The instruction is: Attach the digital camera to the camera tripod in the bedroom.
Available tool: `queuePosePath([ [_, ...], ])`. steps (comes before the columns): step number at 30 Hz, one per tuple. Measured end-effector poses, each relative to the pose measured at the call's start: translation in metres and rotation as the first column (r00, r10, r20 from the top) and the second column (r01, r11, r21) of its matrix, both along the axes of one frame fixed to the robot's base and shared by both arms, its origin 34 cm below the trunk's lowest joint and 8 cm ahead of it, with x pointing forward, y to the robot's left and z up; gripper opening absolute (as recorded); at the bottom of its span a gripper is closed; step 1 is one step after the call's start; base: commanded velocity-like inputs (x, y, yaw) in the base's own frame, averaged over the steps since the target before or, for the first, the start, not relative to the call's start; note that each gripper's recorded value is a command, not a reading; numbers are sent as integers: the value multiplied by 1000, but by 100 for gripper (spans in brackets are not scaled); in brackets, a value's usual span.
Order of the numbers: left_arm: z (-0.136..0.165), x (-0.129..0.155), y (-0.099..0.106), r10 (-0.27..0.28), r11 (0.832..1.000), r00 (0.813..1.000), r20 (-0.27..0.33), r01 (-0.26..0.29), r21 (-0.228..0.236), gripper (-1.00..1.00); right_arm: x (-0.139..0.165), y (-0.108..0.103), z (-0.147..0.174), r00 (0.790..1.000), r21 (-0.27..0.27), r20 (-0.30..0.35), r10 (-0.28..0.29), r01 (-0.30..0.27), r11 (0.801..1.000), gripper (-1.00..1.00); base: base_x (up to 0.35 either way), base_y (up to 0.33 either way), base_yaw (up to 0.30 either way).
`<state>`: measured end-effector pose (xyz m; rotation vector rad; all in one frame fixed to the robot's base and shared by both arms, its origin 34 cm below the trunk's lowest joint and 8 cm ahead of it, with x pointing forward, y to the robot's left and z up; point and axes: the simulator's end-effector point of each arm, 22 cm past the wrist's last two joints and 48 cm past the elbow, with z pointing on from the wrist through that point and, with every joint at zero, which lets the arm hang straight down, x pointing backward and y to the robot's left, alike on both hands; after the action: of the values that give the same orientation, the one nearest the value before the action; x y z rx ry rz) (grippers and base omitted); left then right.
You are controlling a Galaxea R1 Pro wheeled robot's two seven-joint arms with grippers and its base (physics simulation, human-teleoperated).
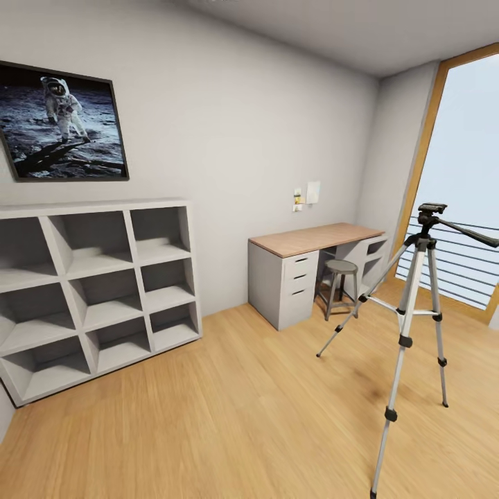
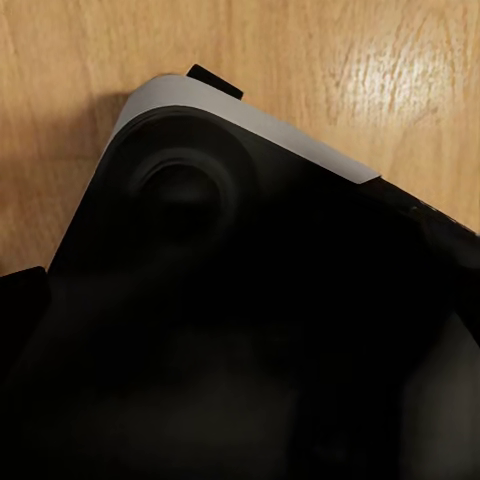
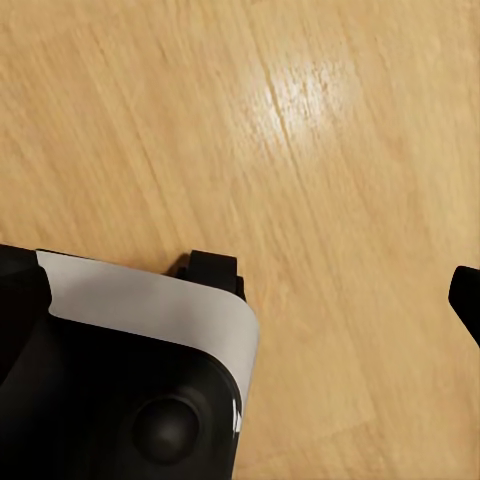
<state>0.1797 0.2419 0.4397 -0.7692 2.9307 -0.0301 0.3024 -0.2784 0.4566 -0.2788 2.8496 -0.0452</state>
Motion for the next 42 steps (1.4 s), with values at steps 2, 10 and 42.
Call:
queuePosePath([
  [2, 0, 0, 0, 0, 1000, 1000, 0, 0, 0, 100, 0, 0, 0, 1000, 0, 0, 0, 0, 1000, 100, -2, 0, 0],
  [10, 0, 0, 0, 0, 1000, 1000, 0, 0, 1, 100, 0, -1, 0, 1000, -1, 0, 1, -1, 1000, 100, 0, 0, 0],
  [42, 0, 0, 0, -2, 1000, 1000, 0, 2, 0, 100, 0, -1, 0, 1000, -2, 0, 1, -1, 1000, 100, -30, -53, 0],
])
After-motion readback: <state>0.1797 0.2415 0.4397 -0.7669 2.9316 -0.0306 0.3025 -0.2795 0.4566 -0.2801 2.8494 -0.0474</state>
